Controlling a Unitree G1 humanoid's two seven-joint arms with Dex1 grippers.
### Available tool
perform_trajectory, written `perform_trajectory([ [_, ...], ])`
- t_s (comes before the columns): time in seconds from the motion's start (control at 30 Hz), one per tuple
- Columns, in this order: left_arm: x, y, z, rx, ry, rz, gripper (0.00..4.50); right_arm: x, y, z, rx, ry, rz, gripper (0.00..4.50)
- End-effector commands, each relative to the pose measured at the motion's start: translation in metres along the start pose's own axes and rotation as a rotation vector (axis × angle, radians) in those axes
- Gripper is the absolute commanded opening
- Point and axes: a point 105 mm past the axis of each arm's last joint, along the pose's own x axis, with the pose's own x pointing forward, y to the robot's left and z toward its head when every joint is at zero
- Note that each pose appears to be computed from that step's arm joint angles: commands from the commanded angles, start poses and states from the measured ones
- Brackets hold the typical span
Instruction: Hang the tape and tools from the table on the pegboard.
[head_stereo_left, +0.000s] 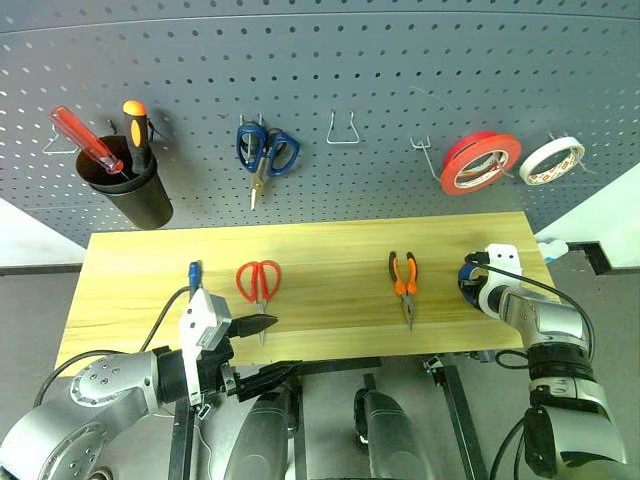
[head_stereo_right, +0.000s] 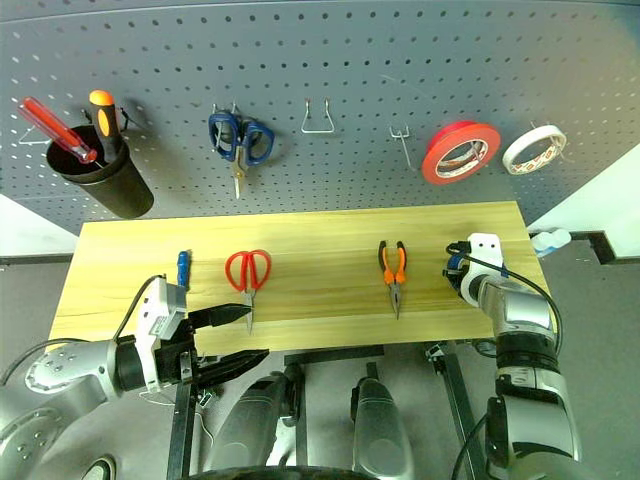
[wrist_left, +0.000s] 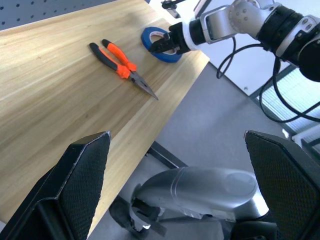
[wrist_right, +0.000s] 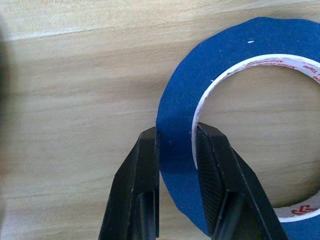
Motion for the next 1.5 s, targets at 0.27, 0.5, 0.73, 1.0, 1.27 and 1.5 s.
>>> perform_trajectory([
  [0.27,0.009,0.002,0.007,0.046,-0.056,-0.006,4.50,-0.025,-0.001,-0.023,-0.049,0.076,0.046,0.67],
  [0.5,0.018,0.011,0.009,0.068,-0.090,0.003,4.50,-0.047,0.002,-0.020,-0.100,0.073,0.088,0.67],
  [0.73,0.029,0.019,0.013,0.098,-0.129,-0.006,4.50,-0.080,0.018,-0.015,-0.181,0.066,0.222,0.67],
  [1.0,0.032,0.028,0.013,0.133,-0.137,-0.011,4.50,-0.121,0.047,0.000,-0.271,-0.024,0.434,0.66],
  [1.27,0.034,0.033,0.015,0.153,-0.148,-0.012,4.50,-0.152,0.078,0.025,-0.315,-0.189,0.639,0.66],
  [1.5,0.036,0.035,0.015,0.157,-0.153,-0.011,4.50,-0.166,0.093,0.051,-0.271,-0.349,0.718,0.66],
])
